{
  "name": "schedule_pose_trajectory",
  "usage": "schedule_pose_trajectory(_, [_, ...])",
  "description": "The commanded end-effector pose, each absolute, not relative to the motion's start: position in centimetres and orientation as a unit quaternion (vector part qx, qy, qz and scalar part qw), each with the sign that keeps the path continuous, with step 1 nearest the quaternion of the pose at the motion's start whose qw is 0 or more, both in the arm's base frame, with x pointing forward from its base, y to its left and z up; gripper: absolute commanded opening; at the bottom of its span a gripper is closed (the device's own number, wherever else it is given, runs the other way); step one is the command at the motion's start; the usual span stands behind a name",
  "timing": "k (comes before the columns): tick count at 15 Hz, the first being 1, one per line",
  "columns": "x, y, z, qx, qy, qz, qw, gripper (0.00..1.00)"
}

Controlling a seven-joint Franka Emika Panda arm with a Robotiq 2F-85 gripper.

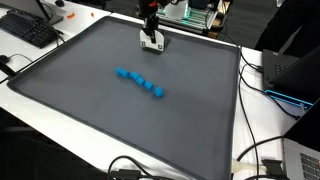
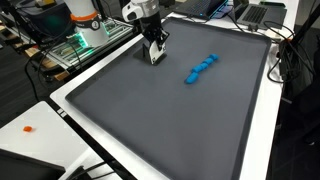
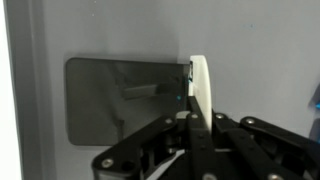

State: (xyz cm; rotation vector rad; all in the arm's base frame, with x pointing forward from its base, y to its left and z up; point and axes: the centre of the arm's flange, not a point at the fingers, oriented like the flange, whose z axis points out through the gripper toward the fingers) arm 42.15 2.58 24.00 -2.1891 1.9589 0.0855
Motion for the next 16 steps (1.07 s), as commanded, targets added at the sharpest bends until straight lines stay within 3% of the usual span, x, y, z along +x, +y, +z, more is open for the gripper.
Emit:
schedule_pose_trajectory(1, [41.66, 2.86, 23.37, -0.734, 0.670, 0.022, 0.106, 0.01])
schedule_pose_trajectory(15, [41.86, 2.83, 22.55, -0.736, 0.668, 0.028, 0.105, 0.01])
schedule_pose_trajectory(16, [41.83, 2.83, 22.63, -0.740, 0.664, 0.028, 0.104, 0.29])
